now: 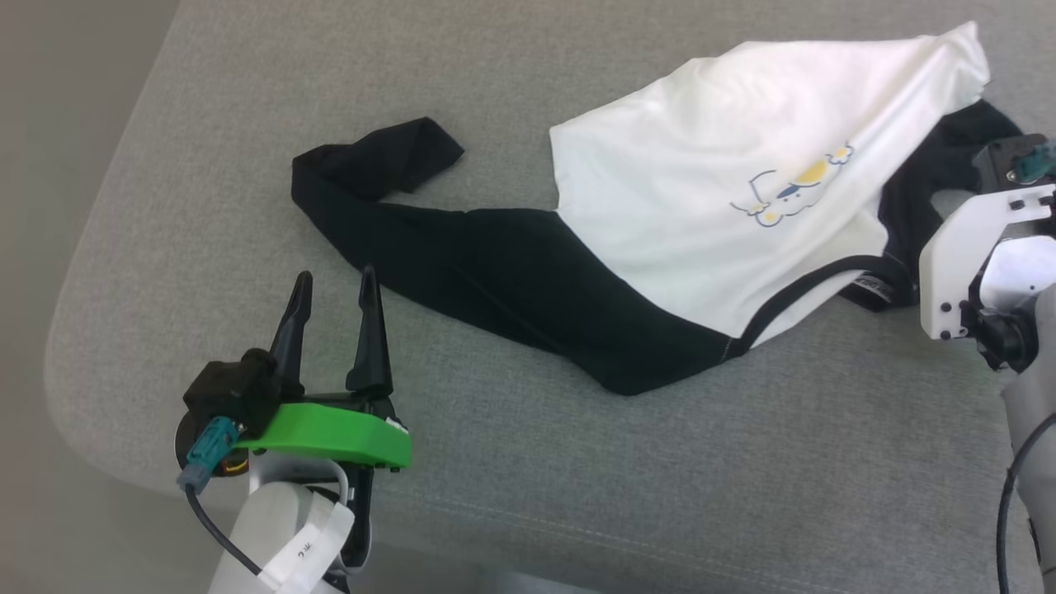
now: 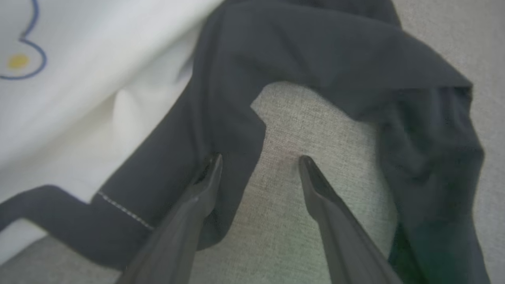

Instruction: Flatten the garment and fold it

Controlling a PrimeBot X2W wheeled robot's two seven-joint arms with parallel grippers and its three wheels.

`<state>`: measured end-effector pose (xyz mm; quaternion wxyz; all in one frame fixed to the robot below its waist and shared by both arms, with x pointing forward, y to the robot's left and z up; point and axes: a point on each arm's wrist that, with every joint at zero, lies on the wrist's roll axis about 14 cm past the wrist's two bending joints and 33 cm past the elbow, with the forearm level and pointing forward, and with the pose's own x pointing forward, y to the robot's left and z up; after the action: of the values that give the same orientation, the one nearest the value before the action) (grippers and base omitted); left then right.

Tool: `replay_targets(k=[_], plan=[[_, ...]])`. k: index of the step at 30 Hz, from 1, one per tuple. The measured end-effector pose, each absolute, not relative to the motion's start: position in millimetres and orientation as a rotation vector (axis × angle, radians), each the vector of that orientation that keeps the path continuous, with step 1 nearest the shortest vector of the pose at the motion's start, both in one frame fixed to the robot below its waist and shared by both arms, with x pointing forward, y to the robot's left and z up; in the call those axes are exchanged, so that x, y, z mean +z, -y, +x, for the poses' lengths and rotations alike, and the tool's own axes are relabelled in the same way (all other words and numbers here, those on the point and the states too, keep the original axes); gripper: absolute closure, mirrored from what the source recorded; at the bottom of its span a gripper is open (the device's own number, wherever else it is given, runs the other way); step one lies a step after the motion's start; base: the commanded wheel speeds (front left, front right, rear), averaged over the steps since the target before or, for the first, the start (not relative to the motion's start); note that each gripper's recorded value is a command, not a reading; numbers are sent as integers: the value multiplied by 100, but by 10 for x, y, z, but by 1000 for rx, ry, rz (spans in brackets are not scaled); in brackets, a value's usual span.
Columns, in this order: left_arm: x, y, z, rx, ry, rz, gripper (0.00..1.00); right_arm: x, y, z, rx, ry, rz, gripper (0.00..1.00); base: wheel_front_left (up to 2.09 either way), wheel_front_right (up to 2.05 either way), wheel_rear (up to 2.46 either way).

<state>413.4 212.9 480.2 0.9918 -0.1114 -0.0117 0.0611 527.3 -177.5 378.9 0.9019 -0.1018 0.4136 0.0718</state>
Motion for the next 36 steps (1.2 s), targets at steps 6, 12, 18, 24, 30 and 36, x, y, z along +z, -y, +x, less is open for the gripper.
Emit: replay_targets(k=[6, 12, 18, 24, 30, 36], plan=[[4738, -2181, 4122, 141, 5, -222, 0, 3676, 1677, 5343, 177, -914, -229, 78, 0, 0, 0], [4727, -2153, 4122, 133, 0, -226, 0, 3747, 1590, 5350, 196, -890, -149, 100, 0, 0, 0], [4554, -1789, 4125, 37, -122, -319, 0, 4007, 1744, 5377, 167, -796, -129, 100, 0, 0, 0], [4308, -1041, 4127, -168, -459, -362, 0, 4165, 1918, 5310, 137, -764, -145, 100, 0, 0, 0], [4082, -786, 4049, -218, -691, -318, 0, 4155, 1973, 5239, 123, -771, -135, 100, 0, 0, 0], [3955, -763, 4129, -212, -743, -317, 0, 4084, 2004, 5207, 118, -788, -135, 100, 0, 0, 0]])
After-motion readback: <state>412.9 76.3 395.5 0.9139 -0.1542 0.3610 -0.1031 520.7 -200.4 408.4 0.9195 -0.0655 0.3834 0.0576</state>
